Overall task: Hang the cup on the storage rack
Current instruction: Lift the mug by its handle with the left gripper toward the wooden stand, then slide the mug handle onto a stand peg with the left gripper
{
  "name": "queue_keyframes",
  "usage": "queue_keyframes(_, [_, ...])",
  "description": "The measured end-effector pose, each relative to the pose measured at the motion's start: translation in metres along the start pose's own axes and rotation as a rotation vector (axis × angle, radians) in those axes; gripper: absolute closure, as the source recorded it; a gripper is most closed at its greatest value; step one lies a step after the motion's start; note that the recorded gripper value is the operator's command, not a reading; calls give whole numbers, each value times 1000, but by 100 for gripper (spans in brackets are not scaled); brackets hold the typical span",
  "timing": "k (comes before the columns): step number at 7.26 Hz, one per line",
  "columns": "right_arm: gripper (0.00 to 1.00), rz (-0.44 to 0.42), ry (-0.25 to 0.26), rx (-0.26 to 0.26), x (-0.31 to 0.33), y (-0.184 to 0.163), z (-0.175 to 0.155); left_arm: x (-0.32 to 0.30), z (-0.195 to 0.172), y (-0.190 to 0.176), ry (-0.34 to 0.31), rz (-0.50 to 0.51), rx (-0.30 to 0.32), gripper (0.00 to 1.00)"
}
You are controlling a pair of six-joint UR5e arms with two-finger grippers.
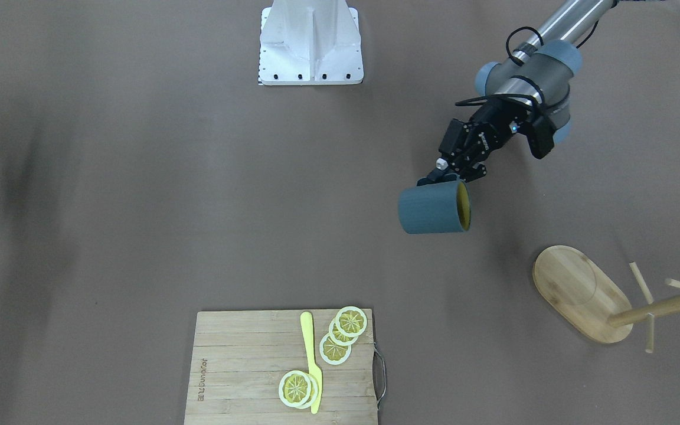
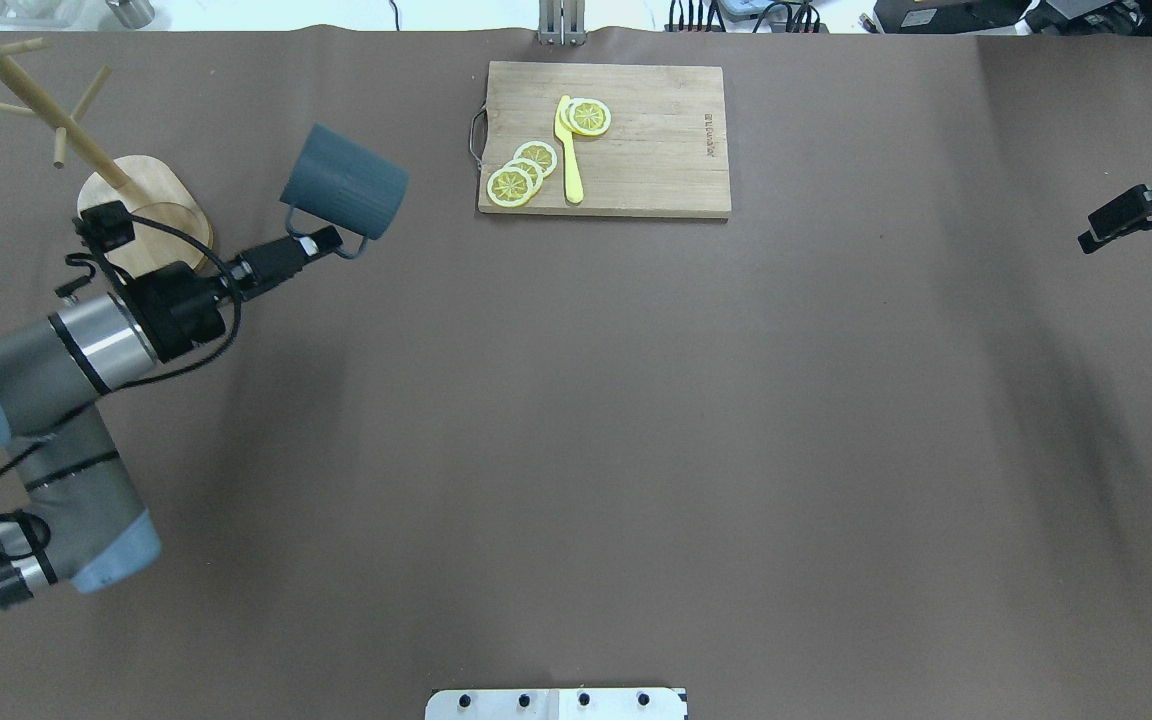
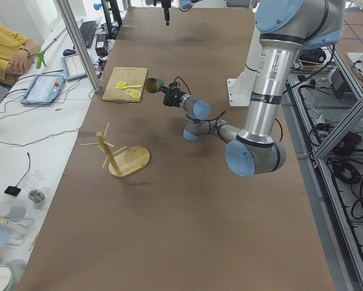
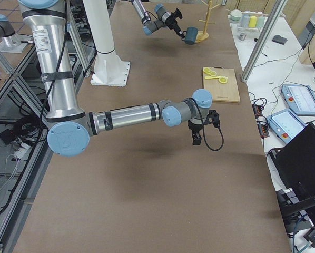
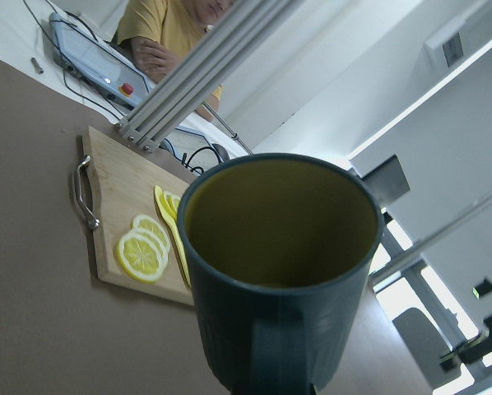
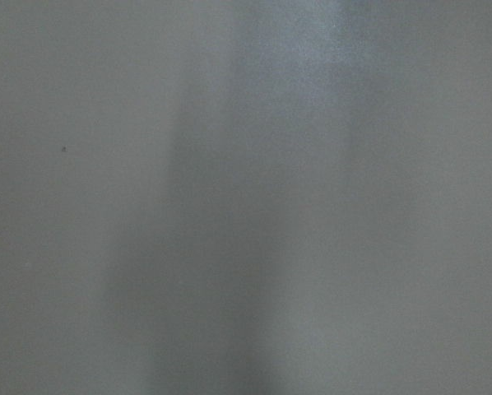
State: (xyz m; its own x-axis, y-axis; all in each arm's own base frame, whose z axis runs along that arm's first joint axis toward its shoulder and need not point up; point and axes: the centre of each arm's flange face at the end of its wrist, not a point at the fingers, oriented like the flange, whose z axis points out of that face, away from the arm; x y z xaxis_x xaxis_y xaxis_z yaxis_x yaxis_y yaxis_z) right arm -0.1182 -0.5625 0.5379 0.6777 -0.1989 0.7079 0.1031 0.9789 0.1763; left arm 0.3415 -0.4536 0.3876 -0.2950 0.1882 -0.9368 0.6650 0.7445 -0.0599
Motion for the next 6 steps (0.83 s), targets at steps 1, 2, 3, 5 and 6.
queue_keyframes(1, [0, -4, 7, 7, -2, -3, -2, -8, -16, -62, -41, -122, 4, 100])
queue_keyframes(2, [0, -8, 10, 14, -4, -5, -4, -15, -34, -126, -94, -250, 24, 100])
queue_keyframes(3, [0, -13, 10, 20, -7, -7, -7, -16, -48, -177, -127, -391, 59, 100])
queue_keyframes(5, [0, -21, 8, 29, -12, -11, -11, -14, -62, -217, -129, -635, 109, 100])
queue_keyframes(6, [0, -22, 8, 31, -12, -12, -11, -10, -64, -221, -107, -723, 110, 100])
